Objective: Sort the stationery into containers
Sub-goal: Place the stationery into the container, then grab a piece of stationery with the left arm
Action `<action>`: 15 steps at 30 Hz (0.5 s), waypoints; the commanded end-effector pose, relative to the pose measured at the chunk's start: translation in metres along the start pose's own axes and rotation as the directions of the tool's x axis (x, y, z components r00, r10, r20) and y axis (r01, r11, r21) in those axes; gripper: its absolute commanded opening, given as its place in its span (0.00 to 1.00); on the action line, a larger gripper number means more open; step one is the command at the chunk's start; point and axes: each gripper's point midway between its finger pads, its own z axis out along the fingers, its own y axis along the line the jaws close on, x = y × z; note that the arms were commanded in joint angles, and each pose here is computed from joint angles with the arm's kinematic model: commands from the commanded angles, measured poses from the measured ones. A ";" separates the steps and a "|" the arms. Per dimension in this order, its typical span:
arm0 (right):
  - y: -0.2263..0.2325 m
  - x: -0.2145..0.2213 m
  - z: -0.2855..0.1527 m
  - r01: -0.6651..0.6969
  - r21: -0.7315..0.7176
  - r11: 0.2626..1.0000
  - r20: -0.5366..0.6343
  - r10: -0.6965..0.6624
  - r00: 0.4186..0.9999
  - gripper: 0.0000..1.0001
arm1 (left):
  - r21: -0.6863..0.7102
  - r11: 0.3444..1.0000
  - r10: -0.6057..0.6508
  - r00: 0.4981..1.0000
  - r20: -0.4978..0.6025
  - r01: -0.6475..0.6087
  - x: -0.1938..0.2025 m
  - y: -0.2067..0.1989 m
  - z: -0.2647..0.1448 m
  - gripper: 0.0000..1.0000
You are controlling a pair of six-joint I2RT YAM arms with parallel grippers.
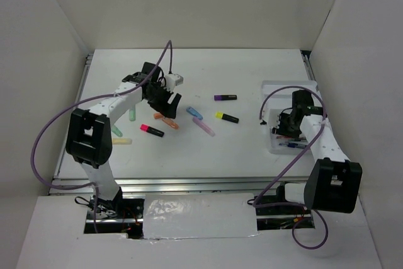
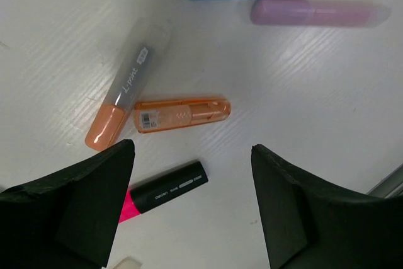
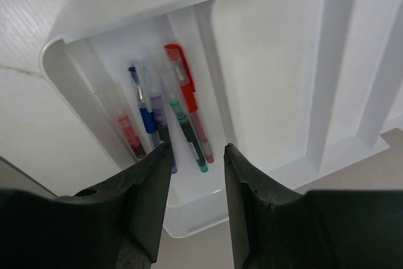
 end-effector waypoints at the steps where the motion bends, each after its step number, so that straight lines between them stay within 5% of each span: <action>1: -0.015 -0.026 -0.027 -0.090 0.027 0.996 0.110 0.087 0.990 0.46 | 0.049 0.976 0.214 0.973 -0.087 -0.211 0.025 0.002 0.005 0.86; 5: -0.026 -0.049 -0.057 -0.156 0.044 0.987 0.222 0.142 0.965 0.46 | 0.129 0.909 0.413 0.898 -0.150 -0.396 0.031 0.006 0.007 0.82; 10: -0.022 -0.061 -0.069 -0.193 0.021 0.981 0.276 0.179 0.944 0.46 | 0.203 0.776 0.619 0.783 -0.065 -0.597 0.015 0.009 0.006 0.80; 15: -0.016 -0.065 -0.072 -0.214 0.007 0.977 0.300 0.202 0.932 0.46 | 0.331 0.673 0.703 0.711 -0.010 -0.661 0.027 -0.003 0.014 0.74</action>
